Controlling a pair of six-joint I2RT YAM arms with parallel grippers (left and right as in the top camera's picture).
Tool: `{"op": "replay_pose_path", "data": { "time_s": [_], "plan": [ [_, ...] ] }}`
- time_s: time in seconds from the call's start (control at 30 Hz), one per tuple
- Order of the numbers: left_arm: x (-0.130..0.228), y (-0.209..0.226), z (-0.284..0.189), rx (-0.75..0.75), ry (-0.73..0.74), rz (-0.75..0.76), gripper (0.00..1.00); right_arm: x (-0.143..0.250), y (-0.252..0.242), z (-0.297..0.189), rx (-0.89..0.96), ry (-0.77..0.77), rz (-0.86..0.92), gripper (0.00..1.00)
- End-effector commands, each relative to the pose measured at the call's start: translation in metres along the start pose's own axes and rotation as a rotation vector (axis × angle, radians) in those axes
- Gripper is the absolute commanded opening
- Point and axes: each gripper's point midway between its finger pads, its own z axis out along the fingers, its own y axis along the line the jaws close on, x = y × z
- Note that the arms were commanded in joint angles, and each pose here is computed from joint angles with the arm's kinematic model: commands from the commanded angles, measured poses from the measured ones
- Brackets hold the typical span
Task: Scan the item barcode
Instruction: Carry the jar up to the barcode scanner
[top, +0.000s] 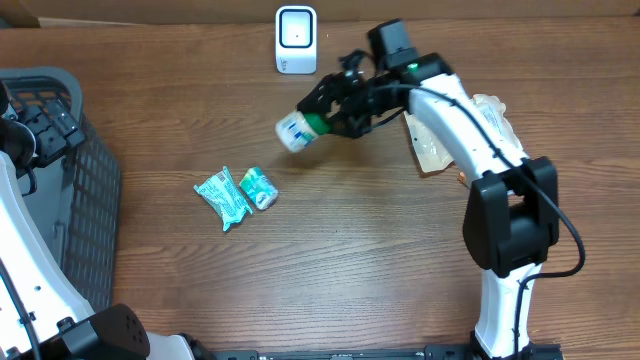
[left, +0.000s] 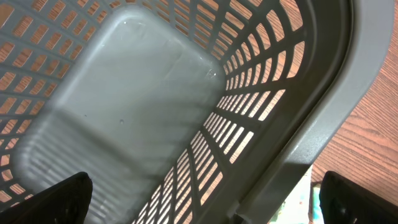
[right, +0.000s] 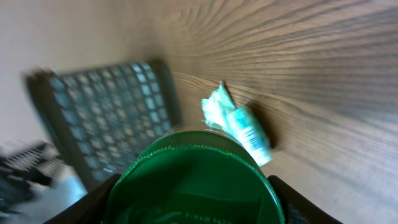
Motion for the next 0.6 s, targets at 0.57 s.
{"op": "replay_pose_path", "data": {
  "time_s": [0.57],
  "plan": [
    [-0.0018, -0.0002, -0.0004, 0.002, -0.004, -0.008, 0.99, 0.0059, 0.0543, -0.0413, -0.189, 0.029, -0.019, 0.18]
  ]
}}
